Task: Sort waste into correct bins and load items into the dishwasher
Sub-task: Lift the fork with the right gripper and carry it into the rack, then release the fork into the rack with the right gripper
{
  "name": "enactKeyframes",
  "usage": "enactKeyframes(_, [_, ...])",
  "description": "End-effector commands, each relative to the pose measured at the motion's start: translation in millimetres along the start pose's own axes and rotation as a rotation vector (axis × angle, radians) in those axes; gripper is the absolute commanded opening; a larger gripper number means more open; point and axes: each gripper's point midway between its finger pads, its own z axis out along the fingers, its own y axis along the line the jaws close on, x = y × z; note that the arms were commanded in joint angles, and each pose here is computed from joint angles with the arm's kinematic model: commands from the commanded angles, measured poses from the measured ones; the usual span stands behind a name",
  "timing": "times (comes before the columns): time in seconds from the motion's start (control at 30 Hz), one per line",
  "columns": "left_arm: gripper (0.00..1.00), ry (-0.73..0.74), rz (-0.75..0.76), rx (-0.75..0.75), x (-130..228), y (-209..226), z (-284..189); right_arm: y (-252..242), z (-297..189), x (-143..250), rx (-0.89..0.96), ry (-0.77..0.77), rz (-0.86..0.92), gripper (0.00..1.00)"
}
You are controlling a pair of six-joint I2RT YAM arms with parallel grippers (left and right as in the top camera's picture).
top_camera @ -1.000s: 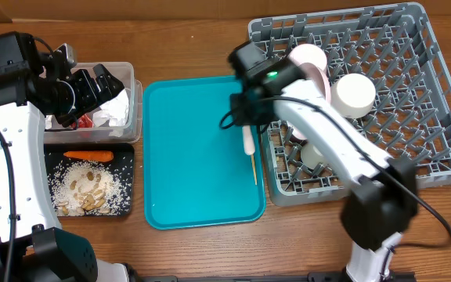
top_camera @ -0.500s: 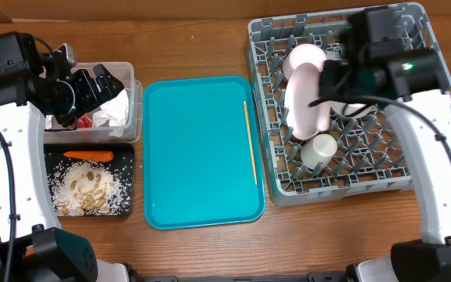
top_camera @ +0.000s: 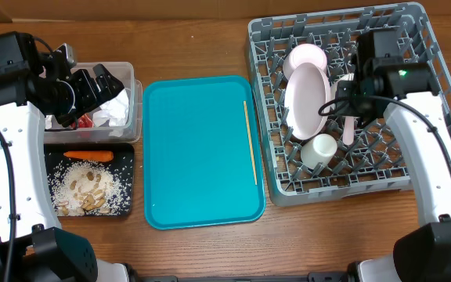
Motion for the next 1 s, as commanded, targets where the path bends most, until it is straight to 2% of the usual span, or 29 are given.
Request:
enactKeyframes(0.0, [1.0,-0.041,0.014,0.007,-6,-8,-13,-15,14,4,0.084,-0.002,-0.084,0.04])
enactKeyframes(0.4, [1.0,-0.041,0.014,0.007,-6,-8,-13,-19,48,17,0.12,0.001,-0.133,0.04])
enactKeyframes(0.43, [1.0,-0.041,0.014,0.007,-6,-8,-13,-19,48,16,0.119,-0.003,-0.132,0.14])
enactKeyframes(0.47, [1.0,-0.041,0.014,0.007,-6,-8,-13,-18,48,16,0.119,-0.004,-0.132,0.41])
enactKeyframes(0.5, [1.0,-0.041,0.014,0.007,-6,-8,-13,-18,48,15,0.119,-0.006,-0.132,0.45])
enactKeyframes(0.8, [1.0,-0.041,0.014,0.007,-6,-8,-13,-18,48,14,0.118,-0.01,-0.131,0.48])
enactKeyframes(0.9, [1.0,-0.041,0.014,0.007,-6,-8,-13,-18,46,14,0.117,-0.013,-0.126,0.47])
enactKeyframes(0.97, [1.0,-0.041,0.014,0.007,-6,-8,-13,-19,42,12,0.117,-0.018,-0.119,0.4])
